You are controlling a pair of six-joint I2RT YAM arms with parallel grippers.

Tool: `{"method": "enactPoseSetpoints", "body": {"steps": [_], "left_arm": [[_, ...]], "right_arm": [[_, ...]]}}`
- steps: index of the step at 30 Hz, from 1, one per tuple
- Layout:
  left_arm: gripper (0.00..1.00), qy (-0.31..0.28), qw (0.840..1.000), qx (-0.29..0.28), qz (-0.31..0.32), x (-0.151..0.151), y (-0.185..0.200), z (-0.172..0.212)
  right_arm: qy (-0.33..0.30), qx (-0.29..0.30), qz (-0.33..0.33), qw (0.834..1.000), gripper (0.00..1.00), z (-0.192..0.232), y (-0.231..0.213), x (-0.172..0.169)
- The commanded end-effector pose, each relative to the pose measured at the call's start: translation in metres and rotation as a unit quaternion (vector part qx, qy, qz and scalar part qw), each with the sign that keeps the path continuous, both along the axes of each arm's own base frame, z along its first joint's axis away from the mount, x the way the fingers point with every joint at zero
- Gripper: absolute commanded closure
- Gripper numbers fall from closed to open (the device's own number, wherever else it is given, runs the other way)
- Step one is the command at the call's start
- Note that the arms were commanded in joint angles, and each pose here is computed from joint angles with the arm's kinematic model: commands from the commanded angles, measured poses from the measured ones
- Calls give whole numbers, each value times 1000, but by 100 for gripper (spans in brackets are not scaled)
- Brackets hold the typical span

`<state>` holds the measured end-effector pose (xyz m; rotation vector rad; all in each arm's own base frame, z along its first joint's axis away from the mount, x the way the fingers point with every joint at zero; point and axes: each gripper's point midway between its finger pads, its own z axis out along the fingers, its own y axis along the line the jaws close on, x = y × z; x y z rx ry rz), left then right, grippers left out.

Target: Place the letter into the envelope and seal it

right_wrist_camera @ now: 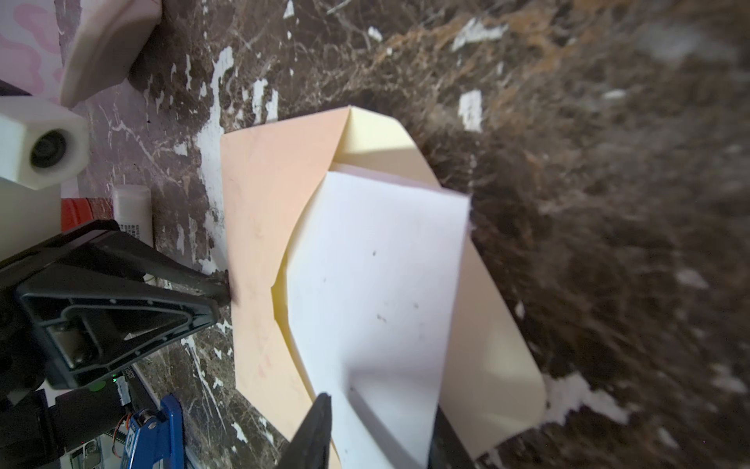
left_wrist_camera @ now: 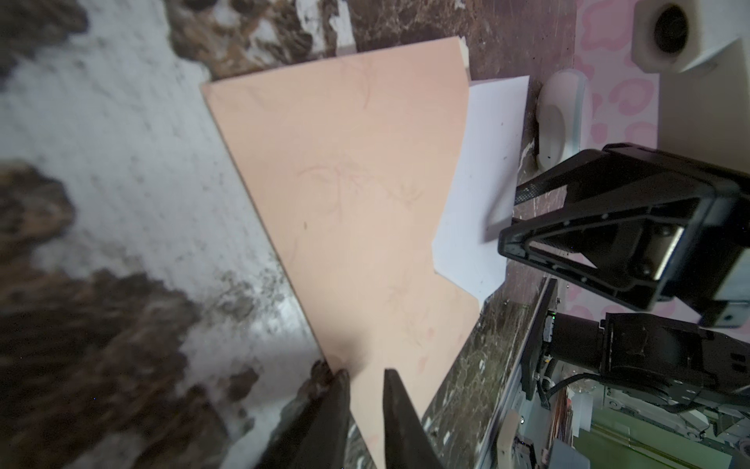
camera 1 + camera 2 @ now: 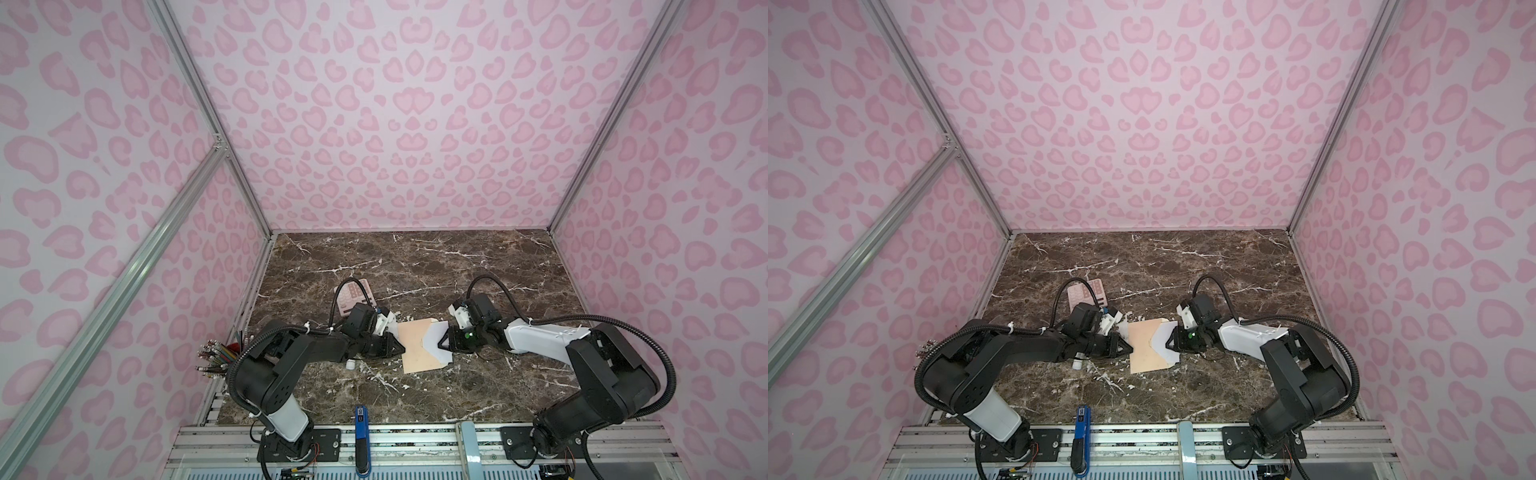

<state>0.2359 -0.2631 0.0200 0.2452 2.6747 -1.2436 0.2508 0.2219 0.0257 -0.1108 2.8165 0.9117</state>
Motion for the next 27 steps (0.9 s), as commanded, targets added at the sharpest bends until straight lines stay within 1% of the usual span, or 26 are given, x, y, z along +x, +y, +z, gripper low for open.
{"method": "enactPoseSetpoints", "body": {"steps": [1, 3, 5, 16, 24, 27], "left_arm": [[80, -2, 1000, 10, 1, 2, 2, -2], [80, -3, 1000, 9, 1, 3, 1, -2], [80, -4, 1000, 8, 0, 4, 0, 0], [80, -6, 1000, 5, -3, 7, -3, 1], [80, -7, 1000, 4, -5, 8, -3, 2], [76, -9, 1000, 2, -3, 7, -3, 6]], "right_arm": [[0, -6, 0, 1000, 67, -3, 0, 1], [2, -3, 0, 1000, 71, -3, 1, 2], [2, -2, 0, 1000, 73, -4, 2, 3], [7, 1, 16, 1000, 73, -8, 16, 4], [12, -3, 22, 1000, 76, -11, 18, 4], [13, -10, 22, 1000, 76, -12, 15, 3]]}}
